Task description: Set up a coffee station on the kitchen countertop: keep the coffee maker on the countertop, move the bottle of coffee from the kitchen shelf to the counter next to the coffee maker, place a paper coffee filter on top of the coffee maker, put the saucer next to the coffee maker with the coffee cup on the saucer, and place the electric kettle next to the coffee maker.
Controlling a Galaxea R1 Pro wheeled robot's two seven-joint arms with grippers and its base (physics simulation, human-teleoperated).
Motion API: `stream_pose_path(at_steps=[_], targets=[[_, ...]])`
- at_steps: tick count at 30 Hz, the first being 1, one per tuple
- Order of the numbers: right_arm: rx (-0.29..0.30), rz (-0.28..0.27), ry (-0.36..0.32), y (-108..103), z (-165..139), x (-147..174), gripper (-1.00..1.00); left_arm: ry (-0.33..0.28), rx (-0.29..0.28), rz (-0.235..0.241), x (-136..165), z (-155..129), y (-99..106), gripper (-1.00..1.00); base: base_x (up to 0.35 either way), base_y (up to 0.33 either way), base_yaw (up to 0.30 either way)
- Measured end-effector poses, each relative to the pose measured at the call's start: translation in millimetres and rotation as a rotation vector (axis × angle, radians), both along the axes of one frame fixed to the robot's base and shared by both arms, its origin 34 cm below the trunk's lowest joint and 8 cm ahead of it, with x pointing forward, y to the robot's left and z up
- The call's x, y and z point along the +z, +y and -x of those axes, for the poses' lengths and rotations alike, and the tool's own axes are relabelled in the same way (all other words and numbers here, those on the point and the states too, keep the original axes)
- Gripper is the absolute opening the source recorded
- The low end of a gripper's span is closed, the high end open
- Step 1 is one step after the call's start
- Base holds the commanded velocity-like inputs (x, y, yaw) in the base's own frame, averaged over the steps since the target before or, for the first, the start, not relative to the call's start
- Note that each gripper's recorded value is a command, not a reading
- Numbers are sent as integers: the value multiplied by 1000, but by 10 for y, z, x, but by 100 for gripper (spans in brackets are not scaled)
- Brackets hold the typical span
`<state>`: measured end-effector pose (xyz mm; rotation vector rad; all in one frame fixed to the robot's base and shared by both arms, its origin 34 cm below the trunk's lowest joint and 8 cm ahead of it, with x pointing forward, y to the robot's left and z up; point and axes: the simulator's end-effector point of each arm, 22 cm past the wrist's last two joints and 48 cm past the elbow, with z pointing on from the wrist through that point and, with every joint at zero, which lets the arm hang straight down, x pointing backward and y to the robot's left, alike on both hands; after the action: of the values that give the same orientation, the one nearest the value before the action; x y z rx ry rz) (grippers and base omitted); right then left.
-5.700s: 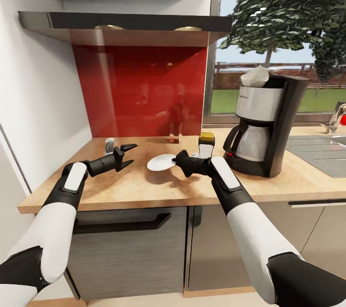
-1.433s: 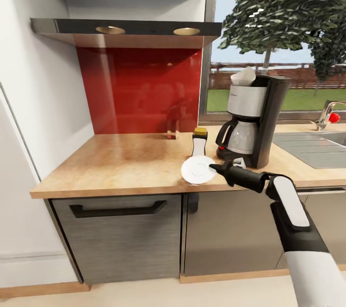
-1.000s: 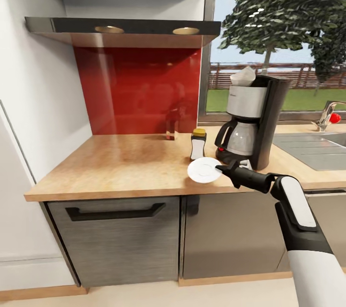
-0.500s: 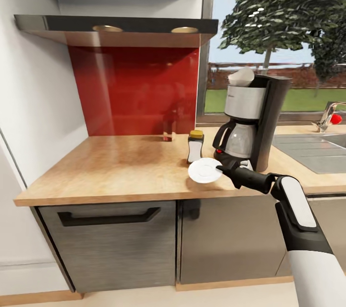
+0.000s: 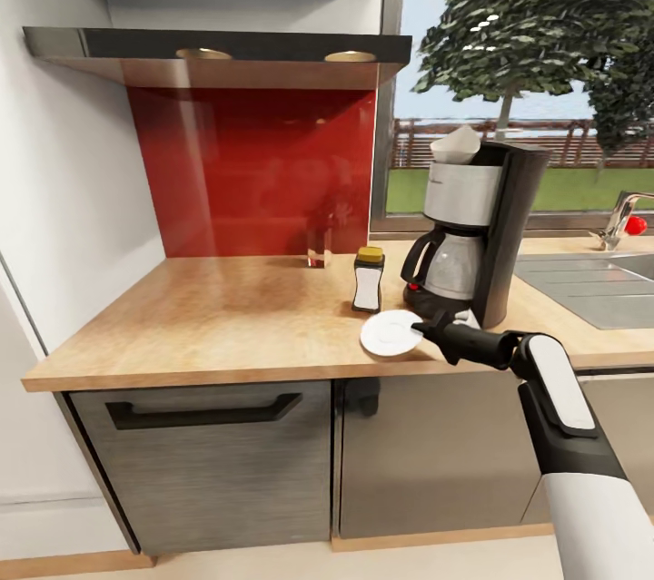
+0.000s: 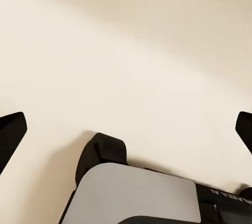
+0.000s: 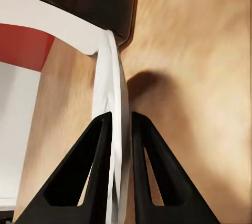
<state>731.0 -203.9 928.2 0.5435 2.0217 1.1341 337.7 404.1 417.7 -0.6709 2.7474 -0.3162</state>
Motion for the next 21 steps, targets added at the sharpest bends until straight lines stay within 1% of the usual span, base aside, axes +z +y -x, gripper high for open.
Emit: stream_pose_path(at_steps=[8, 16, 21], targets=[[1, -2, 15, 4, -3, -57, -100, 0, 0, 0, 0, 0, 0, 100, 0, 0, 0], [1, -2, 15, 4, -3, -59, -100, 0, 1, 0, 0, 1, 0, 100, 41, -3, 0], [1, -2, 17, 3, -3, -64, -100, 0, 1, 0, 0, 1, 0, 100, 71, -56, 0]])
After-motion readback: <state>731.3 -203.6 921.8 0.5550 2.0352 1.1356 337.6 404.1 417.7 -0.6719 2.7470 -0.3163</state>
